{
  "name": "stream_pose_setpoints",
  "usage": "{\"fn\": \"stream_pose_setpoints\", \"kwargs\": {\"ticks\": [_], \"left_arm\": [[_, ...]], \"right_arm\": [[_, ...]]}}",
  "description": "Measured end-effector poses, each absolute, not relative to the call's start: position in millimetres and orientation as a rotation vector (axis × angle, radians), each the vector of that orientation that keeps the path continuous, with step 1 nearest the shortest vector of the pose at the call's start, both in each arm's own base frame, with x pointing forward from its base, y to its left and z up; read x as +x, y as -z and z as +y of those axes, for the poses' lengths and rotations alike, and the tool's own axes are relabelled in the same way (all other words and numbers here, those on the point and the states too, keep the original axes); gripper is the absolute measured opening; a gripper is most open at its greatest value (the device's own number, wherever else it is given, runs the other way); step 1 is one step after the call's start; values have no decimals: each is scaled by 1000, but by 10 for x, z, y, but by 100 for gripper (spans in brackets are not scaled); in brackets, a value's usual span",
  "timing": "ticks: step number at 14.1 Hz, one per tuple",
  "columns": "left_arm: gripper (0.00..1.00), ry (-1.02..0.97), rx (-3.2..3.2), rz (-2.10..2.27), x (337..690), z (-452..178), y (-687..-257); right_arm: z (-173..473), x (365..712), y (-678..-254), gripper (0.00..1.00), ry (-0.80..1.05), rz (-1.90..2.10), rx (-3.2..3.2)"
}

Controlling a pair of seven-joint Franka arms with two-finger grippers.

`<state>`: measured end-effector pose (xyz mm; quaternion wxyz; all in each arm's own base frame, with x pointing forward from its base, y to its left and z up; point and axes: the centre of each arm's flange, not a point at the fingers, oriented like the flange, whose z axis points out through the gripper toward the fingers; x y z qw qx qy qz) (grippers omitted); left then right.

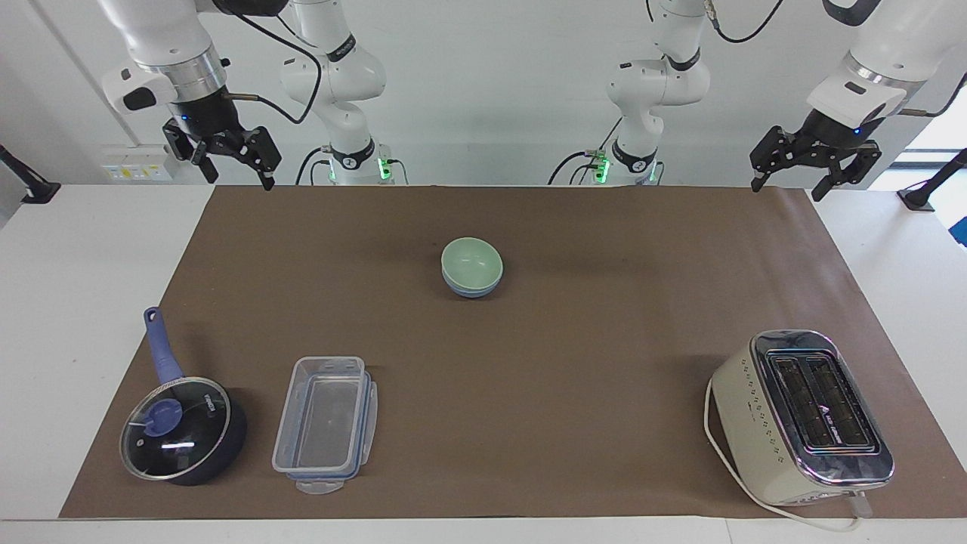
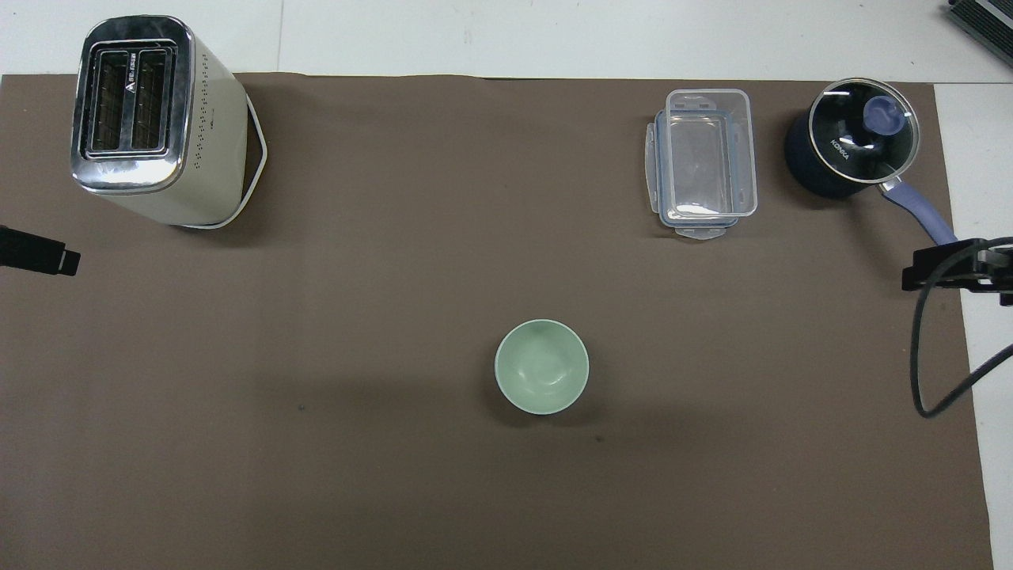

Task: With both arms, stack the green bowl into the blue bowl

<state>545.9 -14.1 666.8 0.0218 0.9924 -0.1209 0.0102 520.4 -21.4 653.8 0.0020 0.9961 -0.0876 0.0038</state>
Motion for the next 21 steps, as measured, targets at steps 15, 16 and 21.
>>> {"fn": "stream_pose_setpoints", "kwargs": {"ticks": [15, 16, 21], "left_arm": [[100, -32, 3075, -375, 5458, -144, -6668], [100, -31, 3075, -378, 5458, -155, -6668], [100, -31, 3074, -382, 5458, -169, -6668]], "right_arm": [[-170, 5115, -6678, 100, -16, -261, 3130], [-159, 5115, -6678, 100, -16, -258, 3130], [-123, 5116, -6672, 100, -14, -247, 3131]]}}
